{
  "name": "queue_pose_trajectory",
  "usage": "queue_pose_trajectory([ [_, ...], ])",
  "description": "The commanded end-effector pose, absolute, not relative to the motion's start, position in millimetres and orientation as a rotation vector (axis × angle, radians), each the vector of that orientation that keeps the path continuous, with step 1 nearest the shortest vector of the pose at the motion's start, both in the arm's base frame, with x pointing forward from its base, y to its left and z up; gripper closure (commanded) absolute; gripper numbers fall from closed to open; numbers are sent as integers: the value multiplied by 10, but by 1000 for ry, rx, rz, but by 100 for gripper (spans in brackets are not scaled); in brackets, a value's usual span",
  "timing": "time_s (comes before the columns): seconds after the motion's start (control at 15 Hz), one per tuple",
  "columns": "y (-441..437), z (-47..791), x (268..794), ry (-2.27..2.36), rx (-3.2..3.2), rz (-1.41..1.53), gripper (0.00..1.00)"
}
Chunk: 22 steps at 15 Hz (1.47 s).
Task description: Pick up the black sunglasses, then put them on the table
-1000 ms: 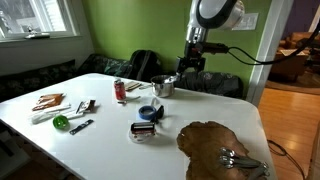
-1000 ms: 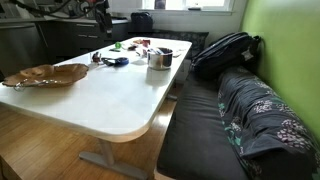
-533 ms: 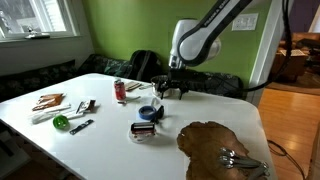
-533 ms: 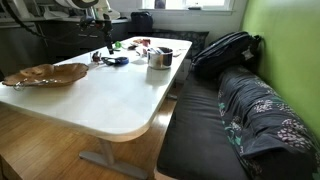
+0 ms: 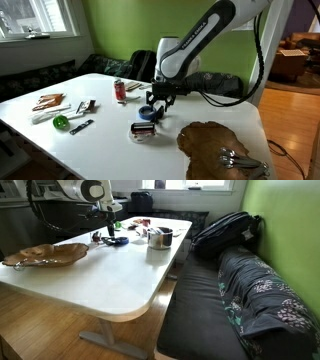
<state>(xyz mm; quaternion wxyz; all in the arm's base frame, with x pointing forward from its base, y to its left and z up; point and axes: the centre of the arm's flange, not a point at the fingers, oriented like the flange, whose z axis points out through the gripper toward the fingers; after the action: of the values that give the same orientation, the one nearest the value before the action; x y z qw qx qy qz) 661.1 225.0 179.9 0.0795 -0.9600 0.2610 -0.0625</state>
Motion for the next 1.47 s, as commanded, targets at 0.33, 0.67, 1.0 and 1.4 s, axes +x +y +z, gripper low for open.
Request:
queue_pose_trajectory([
  [0.33, 2415, 1827, 6793, 825, -2882, -116, 93],
  [0.67, 2333, 2304, 6571, 690, -2937, 45, 98],
  [1.0, 2062, 2629, 5898, 448, -3017, 393, 99],
  [1.4, 1999, 2173, 5171, 743, -2993, 556, 99],
])
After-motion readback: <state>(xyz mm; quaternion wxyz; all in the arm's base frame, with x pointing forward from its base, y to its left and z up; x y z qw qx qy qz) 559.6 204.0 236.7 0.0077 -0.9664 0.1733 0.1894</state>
